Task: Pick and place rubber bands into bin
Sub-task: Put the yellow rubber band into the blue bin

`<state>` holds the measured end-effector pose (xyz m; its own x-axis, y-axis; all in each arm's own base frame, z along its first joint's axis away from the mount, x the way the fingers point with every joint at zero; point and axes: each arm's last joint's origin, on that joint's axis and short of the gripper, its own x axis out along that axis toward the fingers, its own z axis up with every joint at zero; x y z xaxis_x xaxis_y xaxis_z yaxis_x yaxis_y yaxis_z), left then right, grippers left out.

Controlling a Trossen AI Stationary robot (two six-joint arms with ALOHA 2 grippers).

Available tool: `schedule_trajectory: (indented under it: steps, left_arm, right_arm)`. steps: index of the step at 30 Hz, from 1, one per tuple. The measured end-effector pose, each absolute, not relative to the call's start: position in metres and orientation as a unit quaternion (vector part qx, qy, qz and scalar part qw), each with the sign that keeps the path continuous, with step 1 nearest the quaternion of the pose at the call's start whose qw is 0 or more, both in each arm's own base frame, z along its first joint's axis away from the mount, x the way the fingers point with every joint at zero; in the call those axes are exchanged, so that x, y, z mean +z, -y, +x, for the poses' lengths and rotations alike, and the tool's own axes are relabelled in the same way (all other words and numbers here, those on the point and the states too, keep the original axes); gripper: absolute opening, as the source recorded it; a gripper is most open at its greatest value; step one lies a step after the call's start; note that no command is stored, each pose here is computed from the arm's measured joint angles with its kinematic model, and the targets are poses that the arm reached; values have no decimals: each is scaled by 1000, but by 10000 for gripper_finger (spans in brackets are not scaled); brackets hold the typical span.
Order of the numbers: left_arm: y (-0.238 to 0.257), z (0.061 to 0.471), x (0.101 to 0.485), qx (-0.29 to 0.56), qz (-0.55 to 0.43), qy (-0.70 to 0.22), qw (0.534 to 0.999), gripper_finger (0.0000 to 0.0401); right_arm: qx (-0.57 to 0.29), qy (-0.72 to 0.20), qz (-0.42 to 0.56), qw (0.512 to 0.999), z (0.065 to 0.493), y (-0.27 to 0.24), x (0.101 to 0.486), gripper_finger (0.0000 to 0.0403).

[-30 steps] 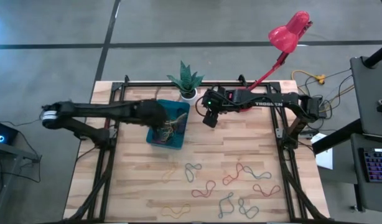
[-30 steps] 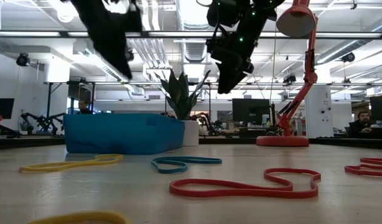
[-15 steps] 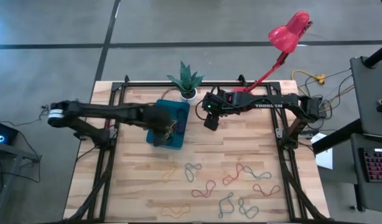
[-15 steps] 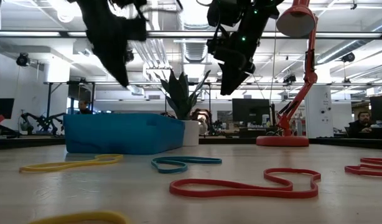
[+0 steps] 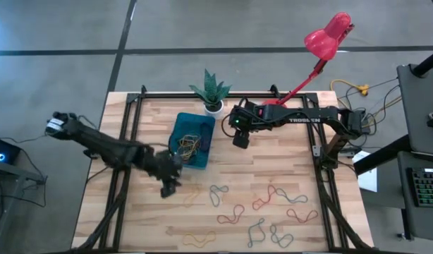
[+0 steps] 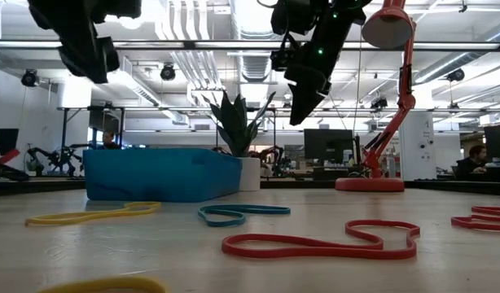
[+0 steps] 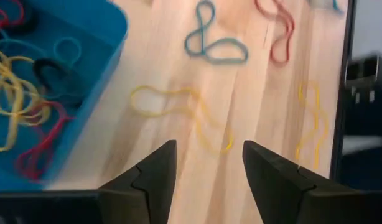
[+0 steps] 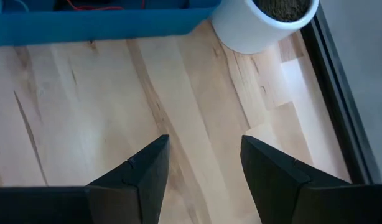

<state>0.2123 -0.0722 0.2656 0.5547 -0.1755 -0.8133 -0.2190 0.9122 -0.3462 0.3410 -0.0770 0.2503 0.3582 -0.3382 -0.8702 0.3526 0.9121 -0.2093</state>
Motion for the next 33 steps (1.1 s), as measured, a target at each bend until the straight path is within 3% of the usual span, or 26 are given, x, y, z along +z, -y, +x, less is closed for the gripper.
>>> schedule_trajectory:
  steps: [5, 21, 33]
  left_arm:
    - [108, 227, 249, 89, -222, -430, 871, 168]
    - [181, 261, 173, 226, -216, -478, 821, 168]
    - [192, 256, 162, 220, -183, -484, 827, 168]
  right_arm:
    - [-188, -535, -24, 824, 341, 74, 250, 185]
    - [-193, -506, -37, 840, 301, 41, 289, 185]
    - [-190, -424, -47, 884, 249, 26, 339, 185]
